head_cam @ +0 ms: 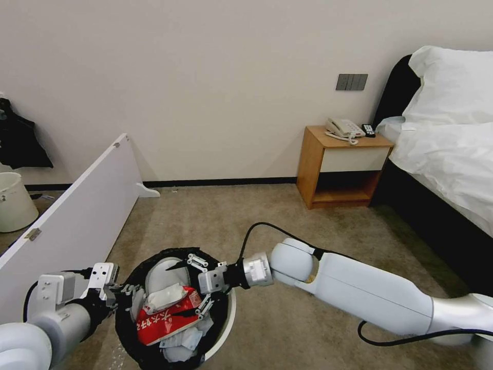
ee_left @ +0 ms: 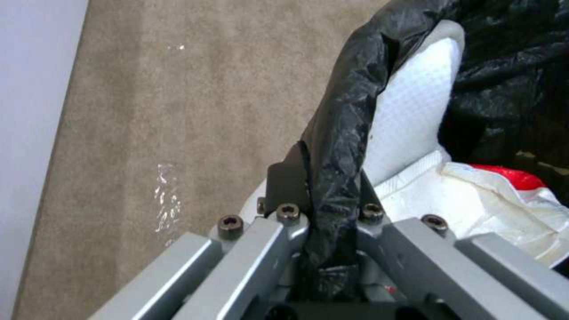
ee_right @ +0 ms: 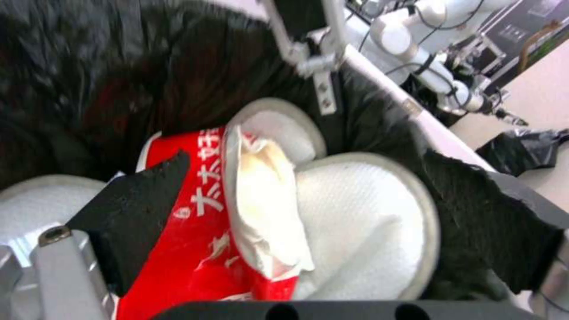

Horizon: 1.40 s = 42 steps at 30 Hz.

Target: Pick up the trash bin, then pick up the garbage from the floor and place it into the trash bin.

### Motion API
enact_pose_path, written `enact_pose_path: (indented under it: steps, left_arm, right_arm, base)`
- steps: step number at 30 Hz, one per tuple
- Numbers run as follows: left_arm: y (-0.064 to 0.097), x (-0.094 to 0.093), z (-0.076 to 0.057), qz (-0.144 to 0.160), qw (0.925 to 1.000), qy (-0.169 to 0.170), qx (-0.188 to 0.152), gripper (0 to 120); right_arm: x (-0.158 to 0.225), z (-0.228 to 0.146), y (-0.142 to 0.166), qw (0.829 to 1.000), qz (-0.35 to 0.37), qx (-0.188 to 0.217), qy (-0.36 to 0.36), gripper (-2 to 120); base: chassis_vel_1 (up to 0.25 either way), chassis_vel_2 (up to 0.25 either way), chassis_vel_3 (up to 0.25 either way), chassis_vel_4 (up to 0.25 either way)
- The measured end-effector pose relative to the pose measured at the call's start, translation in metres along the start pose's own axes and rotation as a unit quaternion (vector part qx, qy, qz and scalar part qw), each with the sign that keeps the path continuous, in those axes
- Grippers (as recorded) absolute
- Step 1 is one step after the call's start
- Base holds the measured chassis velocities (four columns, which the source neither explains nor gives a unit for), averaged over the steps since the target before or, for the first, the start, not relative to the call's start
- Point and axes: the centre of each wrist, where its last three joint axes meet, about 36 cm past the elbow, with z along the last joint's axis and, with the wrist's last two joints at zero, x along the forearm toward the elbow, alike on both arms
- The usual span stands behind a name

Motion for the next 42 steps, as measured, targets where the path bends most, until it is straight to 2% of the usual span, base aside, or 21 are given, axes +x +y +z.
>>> enact_pose_path:
  steps: [8, 15, 17, 18, 20, 21, 22, 24, 26, 27, 28, 30, 31, 32, 34, 35, 36, 37, 38, 39, 42]
  left_arm:
    - [-0.002, 0.002, 0.001, -0.003, 1.0, 0.002, 0.001, 1]
    - [-0.003, 0.003, 0.003, -0.008, 0.9999, 0.003, 0.008, 1]
    - [-0.003, 0.003, 0.005, -0.009, 0.9999, 0.002, 0.014, 1]
    - [-0.003, 0.003, 0.005, -0.009, 0.9999, 0.002, 0.014, 1]
    - [-0.002, 0.004, 0.006, -0.011, 0.9997, -0.001, 0.02, 1]
    - [-0.002, 0.004, 0.006, -0.011, 0.9997, -0.001, 0.02, 1]
    - [-0.001, 0.004, 0.006, -0.013, 0.9996, -0.003, 0.024, 1]
    - [-0.001, 0.004, 0.006, -0.014, 0.9995, -0.004, 0.027, 1]
    - [0.0, 0.005, 0.007, -0.017, 0.9992, -0.008, 0.036, 1]
    - [0.0, 0.005, 0.007, -0.017, 0.9992, -0.008, 0.036, 1]
    - [0.001, 0.005, 0.008, -0.018, 0.999, -0.009, 0.039, 1]
    - [0.003, 0.005, 0.01, -0.022, 0.9984, -0.013, 0.05, 1]
    - [0.003, 0.005, 0.01, -0.022, 0.9984, -0.013, 0.05, 1]
    - [0.004, 0.005, 0.011, -0.024, 0.9981, -0.015, 0.055, 1]
    - [0.004, 0.005, 0.011, -0.025, 0.998, -0.016, 0.057, 1]
    - [0.004, 0.005, 0.013, -0.027, 0.9975, -0.019, 0.063, 1]
    - [0.004, 0.005, 0.013, -0.027, 0.9975, -0.019, 0.063, 1]
    - [0.005, 0.005, 0.013, -0.028, 0.9973, -0.02, 0.065, 1]
    - [0.005, 0.005, 0.015, -0.03, 0.9968, -0.021, 0.071, 1]
    - [0.005, 0.005, 0.015, -0.03, 0.9968, -0.021, 0.071, 1]
    - [0.008, 0.004, 0.021, -0.032, 0.9953, -0.025, 0.088, 1]
  right_arm:
    - [0.018, -0.013, 0.003, 0.999, 0.011, 0.0, -0.033, 100]
    - [0.046, -0.03, 0.0, 0.995, 0.056, -0.015, -0.087, 100]
    - [0.068, -0.034, -0.005, 0.989, 0.1, -0.027, -0.102, 100]
    - [0.068, -0.034, -0.005, 0.989, 0.1, -0.027, -0.102, 100]
    - [0.09, -0.032, -0.001, 0.981, 0.151, -0.049, -0.111, 100]
    - [0.09, -0.032, -0.001, 0.981, 0.151, -0.049, -0.111, 100]
    - [0.108, -0.031, 0.006, 0.972, 0.195, -0.07, -0.113, 100]
    - [0.116, -0.03, 0.009, 0.967, 0.217, -0.077, -0.111, 100]
    - [0.143, -0.03, 0.017, 0.945, 0.294, -0.094, -0.104, 100]
    - [0.143, -0.03, 0.017, 0.945, 0.294, -0.094, -0.104, 100]
    - [0.151, -0.03, 0.02, 0.938, 0.316, -0.099, -0.101, 100]
    - [0.179, -0.032, 0.035, 0.909, 0.391, -0.114, -0.086, 100]
    - [0.179, -0.032, 0.035, 0.909, 0.391, -0.114, -0.086, 100]
    - [0.188, -0.03, 0.047, 0.898, 0.415, -0.127, -0.077, 100]
    - [0.191, -0.029, 0.053, 0.893, 0.425, -0.132, -0.072, 100]
    - [0.205, -0.028, 0.074, 0.875, 0.459, -0.147, -0.052, 100]
    - [0.205, -0.028, 0.074, 0.875, 0.459, -0.147, -0.052, 100]
    - [0.209, -0.028, 0.079, 0.87, 0.467, -0.149, -0.047, 100]
    - [0.216, -0.03, 0.092, 0.857, 0.492, -0.149, -0.032, 100]
    - [0.216, -0.03, 0.092, 0.857, 0.492, -0.149, -0.032, 100]
    - [0.231, -0.03, 0.146, 0.796, 0.59, -0.135, 0.018, 100]
  base:
    - [0.0, 0.0, 0.0, 0.0]
    - [0.0, 0.0, 0.0, 0.0]
    - [0.0, 0.0, 0.0, 0.0]
    - [0.0, 0.0, 0.0, 0.0]
    - [0.0, 0.0, 0.0, 0.0]
    - [0.0, 0.0, 0.0, 0.0]
    - [0.0, 0.0, 0.0, 0.0]
    - [0.0, 0.0, 0.0, 0.0]
    - [0.0, 0.0, 0.0, 0.0]
    - [0.0, 0.0, 0.0, 0.0]
    - [0.0, 0.0, 0.0, 0.0]
    - [0.0, 0.0, 0.0, 0.0]
    - [0.0, 0.0, 0.0, 0.0]
    - [0.0, 0.0, 0.0, 0.0]
    - [0.0, 0.0, 0.0, 0.0]
    - [0.0, 0.0, 0.0, 0.0]
    - [0.0, 0.0, 0.0, 0.0]
    - [0.0, 0.0, 0.0, 0.0]
    - [0.0, 0.0, 0.0, 0.0]
    - [0.0, 0.0, 0.0, 0.0]
    - [0.0, 0.0, 0.0, 0.0]
